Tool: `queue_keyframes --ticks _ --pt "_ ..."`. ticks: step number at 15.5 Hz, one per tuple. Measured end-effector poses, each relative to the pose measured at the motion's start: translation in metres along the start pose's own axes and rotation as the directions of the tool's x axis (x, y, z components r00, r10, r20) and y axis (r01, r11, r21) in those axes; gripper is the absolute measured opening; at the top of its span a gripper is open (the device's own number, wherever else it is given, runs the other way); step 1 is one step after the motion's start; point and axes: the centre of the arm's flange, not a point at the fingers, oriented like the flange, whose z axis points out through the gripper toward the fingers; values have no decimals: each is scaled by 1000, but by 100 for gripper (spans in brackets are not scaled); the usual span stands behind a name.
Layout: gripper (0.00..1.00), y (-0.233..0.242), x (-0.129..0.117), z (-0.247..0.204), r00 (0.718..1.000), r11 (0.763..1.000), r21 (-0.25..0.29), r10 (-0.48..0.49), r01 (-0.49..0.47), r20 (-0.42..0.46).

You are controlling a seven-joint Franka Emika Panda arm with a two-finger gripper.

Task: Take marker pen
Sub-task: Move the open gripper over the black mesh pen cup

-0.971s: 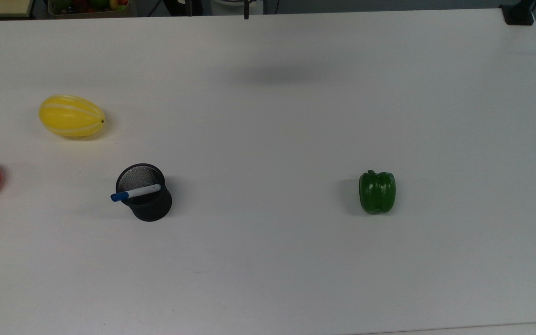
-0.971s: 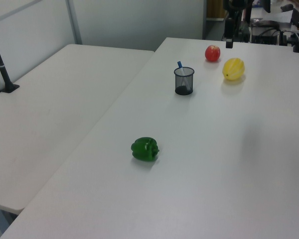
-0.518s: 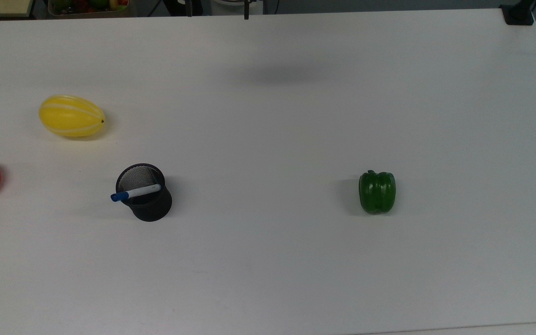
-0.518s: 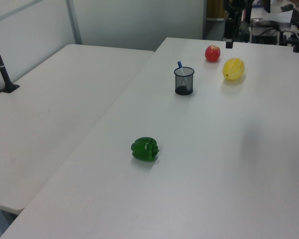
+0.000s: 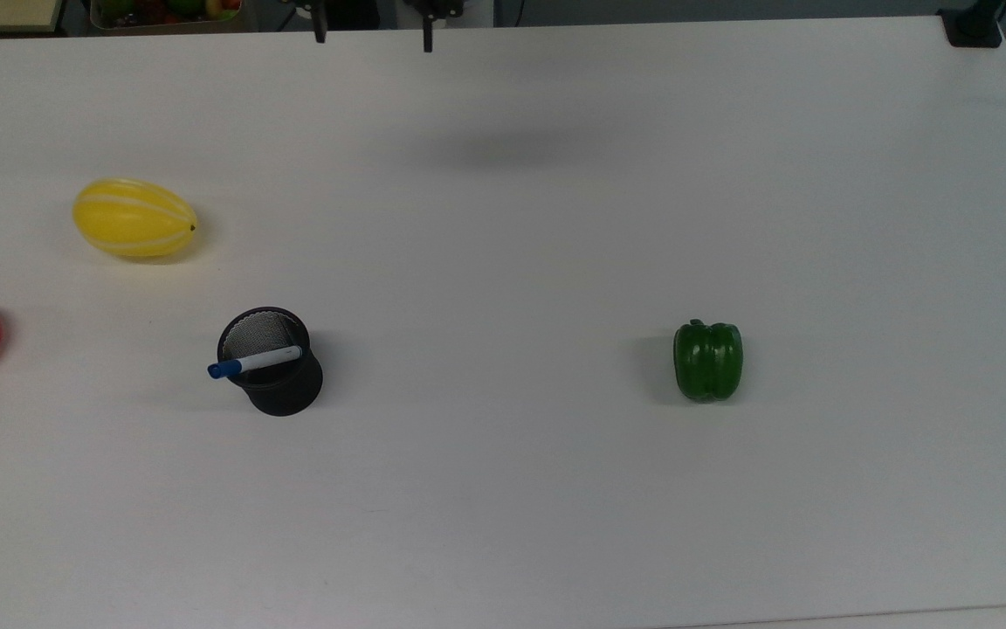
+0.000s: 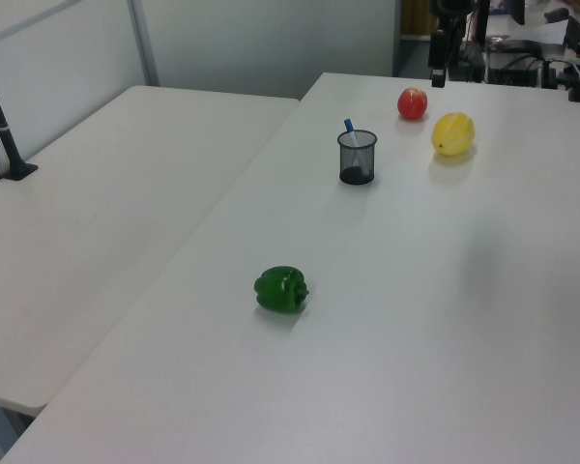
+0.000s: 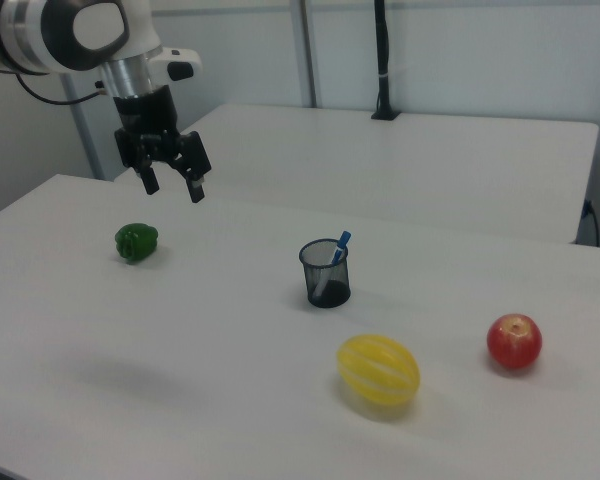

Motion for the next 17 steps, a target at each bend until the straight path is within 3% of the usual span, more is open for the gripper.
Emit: queue_keyframes --ticks 8,17 --pt "100 39 52 40 985 998 2 66 -66 -157" --pt "100 73 111 113 931 995 -15 91 -103 -353"
